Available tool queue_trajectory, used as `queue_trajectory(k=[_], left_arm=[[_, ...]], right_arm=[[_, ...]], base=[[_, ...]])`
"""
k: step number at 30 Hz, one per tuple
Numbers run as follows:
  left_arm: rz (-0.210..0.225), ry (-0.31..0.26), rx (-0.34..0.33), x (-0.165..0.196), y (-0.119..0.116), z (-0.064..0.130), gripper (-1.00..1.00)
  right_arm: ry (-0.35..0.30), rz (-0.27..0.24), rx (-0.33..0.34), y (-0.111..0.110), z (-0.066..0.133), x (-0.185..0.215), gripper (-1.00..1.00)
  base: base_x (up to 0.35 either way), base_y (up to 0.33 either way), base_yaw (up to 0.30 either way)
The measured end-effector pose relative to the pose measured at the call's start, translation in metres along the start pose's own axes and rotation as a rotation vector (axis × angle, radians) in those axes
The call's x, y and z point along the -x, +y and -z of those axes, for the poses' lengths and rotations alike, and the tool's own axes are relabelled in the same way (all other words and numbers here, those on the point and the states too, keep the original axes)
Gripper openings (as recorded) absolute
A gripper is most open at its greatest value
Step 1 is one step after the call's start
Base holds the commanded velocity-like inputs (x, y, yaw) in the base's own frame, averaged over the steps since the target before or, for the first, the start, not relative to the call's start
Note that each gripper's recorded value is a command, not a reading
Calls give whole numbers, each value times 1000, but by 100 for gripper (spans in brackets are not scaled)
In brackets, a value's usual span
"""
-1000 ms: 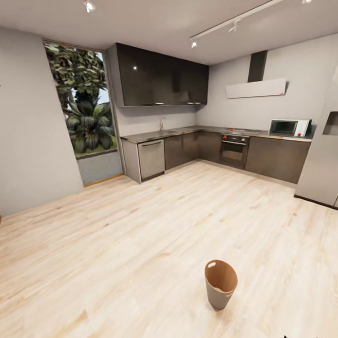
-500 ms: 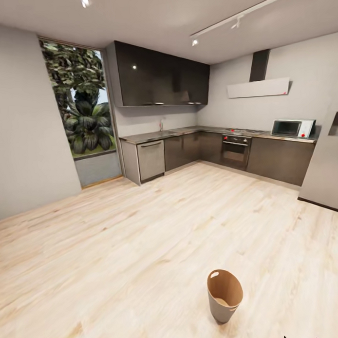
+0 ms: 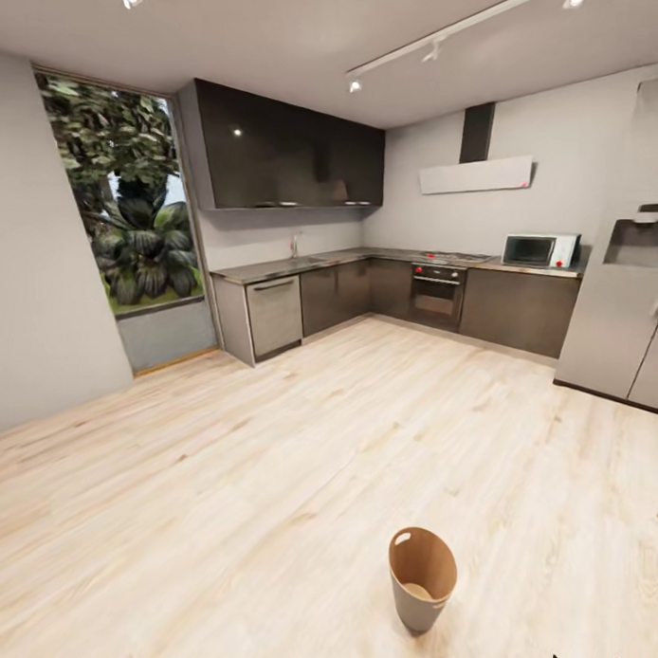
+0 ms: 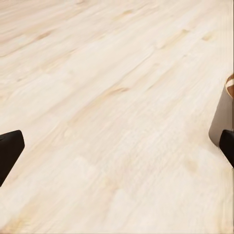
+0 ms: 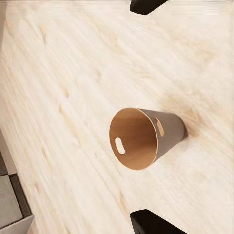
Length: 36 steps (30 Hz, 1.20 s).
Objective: Put the three can of soda from the living room inside the tash can in the kitchen.
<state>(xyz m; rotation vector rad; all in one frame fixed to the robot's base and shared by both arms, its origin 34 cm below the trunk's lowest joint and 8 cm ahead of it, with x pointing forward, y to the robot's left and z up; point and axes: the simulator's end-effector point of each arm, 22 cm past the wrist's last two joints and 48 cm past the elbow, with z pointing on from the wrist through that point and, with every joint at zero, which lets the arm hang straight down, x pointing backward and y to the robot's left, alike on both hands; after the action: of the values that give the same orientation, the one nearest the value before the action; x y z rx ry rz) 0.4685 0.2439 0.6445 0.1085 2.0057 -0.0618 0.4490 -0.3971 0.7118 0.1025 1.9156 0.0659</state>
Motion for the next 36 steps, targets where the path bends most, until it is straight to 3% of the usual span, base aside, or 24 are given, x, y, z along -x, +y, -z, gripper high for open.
queue_trajectory(k=[16, 25, 29, 33, 36], left_arm=[[0, -3, 1, 1, 0, 0, 100], [1, 0, 4, -1, 1, 0, 100], [4, 16, 8, -8, 1, 2, 100], [9, 30, 11, -14, 2, 3, 100], [12, 39, 11, -18, 1, 4, 100]], right_arm=[[4, -3, 0, 0, 1, -2, 100], [5, -2, -1, -2, -1, -1, 100], [5, -19, 7, -1, -21, 19, 100], [106, -82, 18, -2, -46, 25, 100], [188, -93, 19, -10, -73, 42, 100]], base=[[288, 69, -46], [78, 19, -1], [14, 3, 0], [6, 1, 0], [3, 1, 0]])
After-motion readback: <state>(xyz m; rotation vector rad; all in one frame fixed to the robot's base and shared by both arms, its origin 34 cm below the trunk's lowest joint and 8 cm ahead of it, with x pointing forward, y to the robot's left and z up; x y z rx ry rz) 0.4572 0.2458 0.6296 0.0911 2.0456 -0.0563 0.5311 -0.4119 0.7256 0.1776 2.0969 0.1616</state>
